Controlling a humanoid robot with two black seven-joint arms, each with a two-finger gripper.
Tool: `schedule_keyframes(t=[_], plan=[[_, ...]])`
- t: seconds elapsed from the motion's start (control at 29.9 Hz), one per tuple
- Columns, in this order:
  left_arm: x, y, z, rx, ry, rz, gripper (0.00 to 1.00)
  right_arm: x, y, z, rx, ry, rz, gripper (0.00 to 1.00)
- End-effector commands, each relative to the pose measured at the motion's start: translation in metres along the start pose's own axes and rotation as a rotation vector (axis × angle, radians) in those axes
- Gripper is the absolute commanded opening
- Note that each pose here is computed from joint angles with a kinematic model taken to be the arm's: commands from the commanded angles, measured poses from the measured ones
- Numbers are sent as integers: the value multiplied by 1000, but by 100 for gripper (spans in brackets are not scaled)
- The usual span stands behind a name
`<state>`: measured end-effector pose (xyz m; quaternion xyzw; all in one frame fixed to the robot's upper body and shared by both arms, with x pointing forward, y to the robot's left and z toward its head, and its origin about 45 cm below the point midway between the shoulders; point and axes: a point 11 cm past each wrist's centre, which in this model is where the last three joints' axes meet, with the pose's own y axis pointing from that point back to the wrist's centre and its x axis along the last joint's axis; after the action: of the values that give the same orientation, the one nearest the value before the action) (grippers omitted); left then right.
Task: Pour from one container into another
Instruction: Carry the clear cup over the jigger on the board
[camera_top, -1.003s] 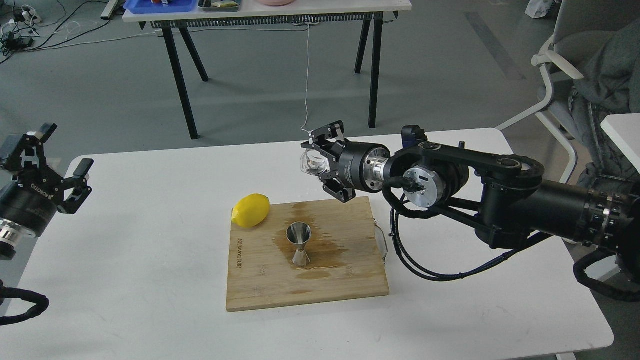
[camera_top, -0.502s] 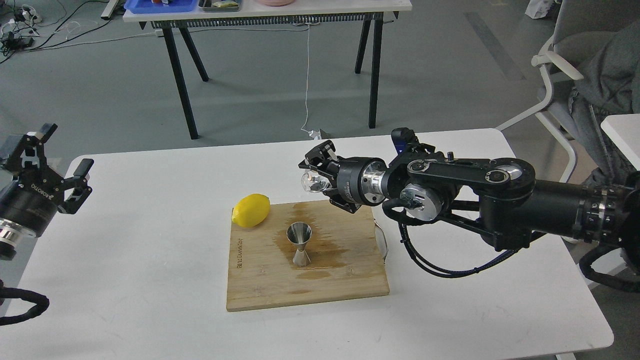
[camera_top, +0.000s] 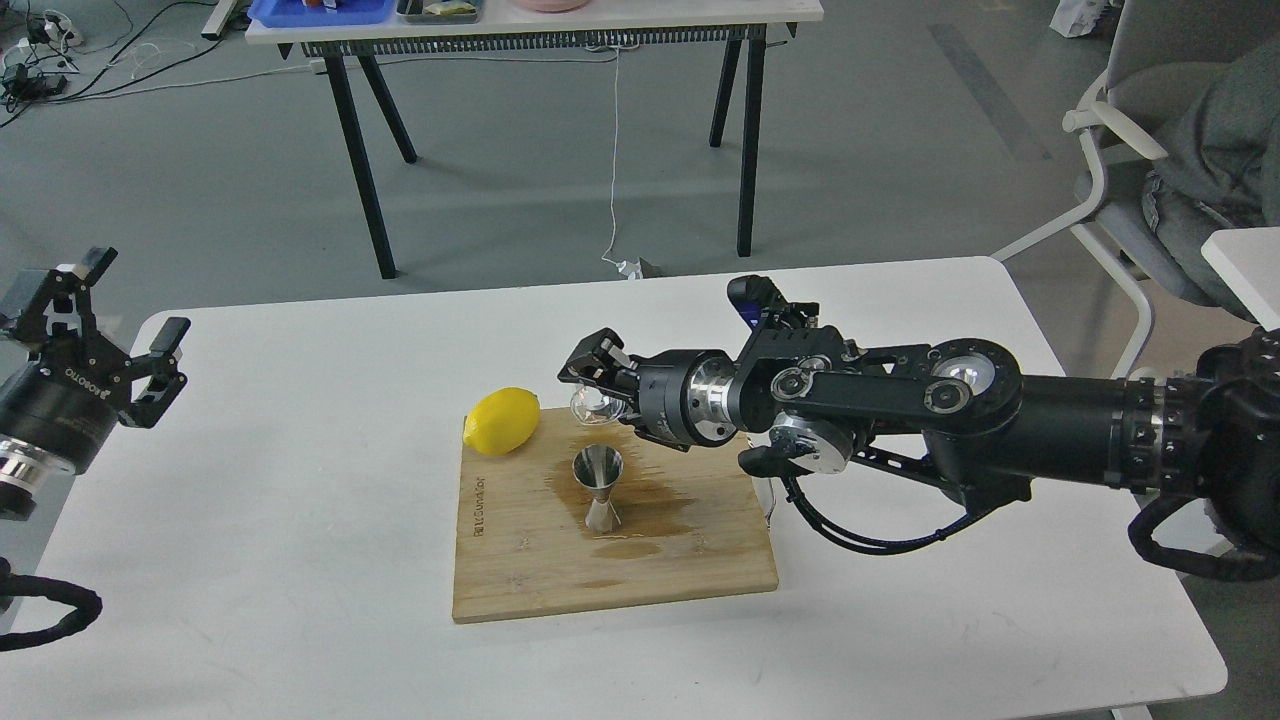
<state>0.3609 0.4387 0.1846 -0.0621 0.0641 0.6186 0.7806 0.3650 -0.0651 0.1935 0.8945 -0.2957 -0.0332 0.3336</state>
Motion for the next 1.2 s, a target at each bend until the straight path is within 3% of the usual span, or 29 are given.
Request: schedule_keyframes(t=[0.0,1.17], plan=[[0,1,0,2,0,1,99,1,0,-1,-1,62,6,42],[2,1,-1,4,-2,6,99,-17,-5,-8,35,352,-38,42]])
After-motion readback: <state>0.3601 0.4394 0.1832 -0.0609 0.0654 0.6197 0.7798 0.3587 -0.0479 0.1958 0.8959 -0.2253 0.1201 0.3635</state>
